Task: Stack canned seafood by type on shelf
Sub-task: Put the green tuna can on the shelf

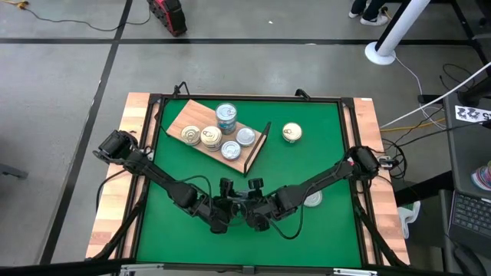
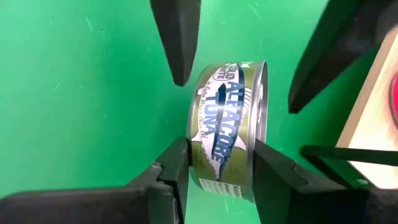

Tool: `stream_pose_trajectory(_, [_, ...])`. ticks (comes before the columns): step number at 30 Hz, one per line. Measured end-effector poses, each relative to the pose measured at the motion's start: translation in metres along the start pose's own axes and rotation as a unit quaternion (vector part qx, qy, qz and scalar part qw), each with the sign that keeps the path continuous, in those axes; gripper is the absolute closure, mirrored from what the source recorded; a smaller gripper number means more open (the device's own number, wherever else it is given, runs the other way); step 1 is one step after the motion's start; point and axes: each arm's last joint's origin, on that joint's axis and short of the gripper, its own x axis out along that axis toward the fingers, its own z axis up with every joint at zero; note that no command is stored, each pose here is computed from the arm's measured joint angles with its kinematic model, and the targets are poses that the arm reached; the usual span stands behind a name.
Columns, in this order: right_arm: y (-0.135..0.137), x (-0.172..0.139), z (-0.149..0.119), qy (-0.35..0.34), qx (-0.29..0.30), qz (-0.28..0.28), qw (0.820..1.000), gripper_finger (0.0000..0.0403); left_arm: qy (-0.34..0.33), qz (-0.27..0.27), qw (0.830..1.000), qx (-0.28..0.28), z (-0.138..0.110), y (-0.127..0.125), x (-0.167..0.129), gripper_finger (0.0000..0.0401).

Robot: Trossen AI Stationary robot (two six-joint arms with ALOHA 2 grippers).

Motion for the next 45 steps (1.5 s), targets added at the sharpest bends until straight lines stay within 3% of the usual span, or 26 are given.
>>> stream_pose_trajectory(19, [-0.004,0.001,0.01,-0.043,0.045,0.025,0.998,0.0278,0.025,0.0,1.0,-0.003,-0.005,0.0,0.0,0.0176])
stream_pose_trajectory(22, [-0.004,0.001,0.01,-0.043,0.045,0.025,0.998,0.0278,0.025,-0.001,1.0,-0.002,-0.006,0.0,0.0,0.0195])
stream_pose_trajectory(28, [-0.004,0.001,0.01,-0.043,0.044,0.022,0.998,0.0256,0.027,-0.002,1.0,-0.003,-0.006,0.0,0.0,0.027])
stream_pose_trajectory(40, [-0.004,0.001,0.01,-0.043,0.042,0.014,0.998,0.0198,0.026,0.008,1.0,-0.004,-0.006,0.001,0.0,0.0293])
stream_pose_trajectory(45, [-0.01,-0.009,0.009,0.006,0.027,0.007,1.0,0.0195,0.032,0.008,0.999,-0.013,-0.007,0.001,0.0,0.0326])
